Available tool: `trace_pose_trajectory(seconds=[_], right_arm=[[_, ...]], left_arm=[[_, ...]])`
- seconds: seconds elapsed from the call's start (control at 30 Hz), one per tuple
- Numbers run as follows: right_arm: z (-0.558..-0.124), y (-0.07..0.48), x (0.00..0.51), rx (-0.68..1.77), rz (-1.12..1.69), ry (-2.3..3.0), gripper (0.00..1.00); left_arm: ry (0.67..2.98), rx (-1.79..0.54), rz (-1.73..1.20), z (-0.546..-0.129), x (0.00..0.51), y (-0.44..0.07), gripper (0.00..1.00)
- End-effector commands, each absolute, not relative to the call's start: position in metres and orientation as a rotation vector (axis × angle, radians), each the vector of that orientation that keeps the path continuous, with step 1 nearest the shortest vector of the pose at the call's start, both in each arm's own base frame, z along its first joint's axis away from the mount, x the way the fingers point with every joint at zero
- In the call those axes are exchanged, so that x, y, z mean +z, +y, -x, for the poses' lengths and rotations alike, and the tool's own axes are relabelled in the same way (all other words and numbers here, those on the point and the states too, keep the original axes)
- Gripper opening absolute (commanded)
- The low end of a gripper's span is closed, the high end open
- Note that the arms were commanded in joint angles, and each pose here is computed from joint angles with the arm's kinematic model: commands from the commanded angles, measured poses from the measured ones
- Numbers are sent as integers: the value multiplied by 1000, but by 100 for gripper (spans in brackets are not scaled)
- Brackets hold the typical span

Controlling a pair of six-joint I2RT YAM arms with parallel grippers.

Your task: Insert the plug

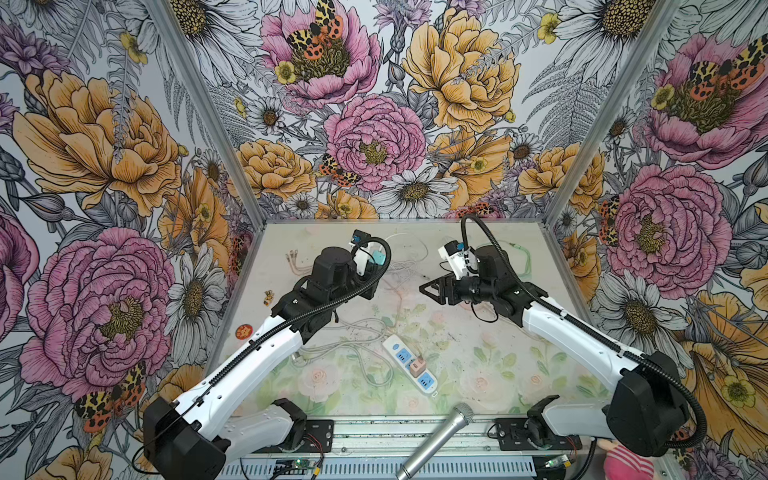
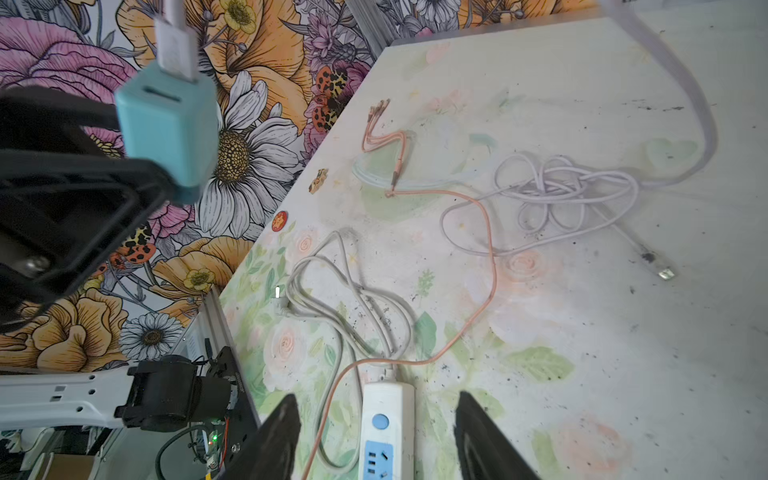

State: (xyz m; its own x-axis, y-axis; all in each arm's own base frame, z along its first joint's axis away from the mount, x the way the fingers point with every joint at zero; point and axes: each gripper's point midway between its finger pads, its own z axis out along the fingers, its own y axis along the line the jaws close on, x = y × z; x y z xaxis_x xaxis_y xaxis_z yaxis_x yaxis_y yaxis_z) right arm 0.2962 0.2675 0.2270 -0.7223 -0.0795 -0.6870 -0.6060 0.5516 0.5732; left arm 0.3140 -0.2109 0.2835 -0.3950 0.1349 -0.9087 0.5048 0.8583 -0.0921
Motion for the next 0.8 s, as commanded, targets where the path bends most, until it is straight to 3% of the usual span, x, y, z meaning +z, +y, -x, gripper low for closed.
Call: trace_pose_trajectory(seconds=[0.0,0.43,0.77], right_arm=[[-284,283,260,1270,631,2071,62],[-265,293,300,1490,676,1904,66],[-278,299,293,1500,644,1960,67]], left_arm=[[1815,-516,-498,-308,309,-230,14],[1764,-480,-616,-305,275,-249,13],[1742,-510,-694,-292,267,-261,13]])
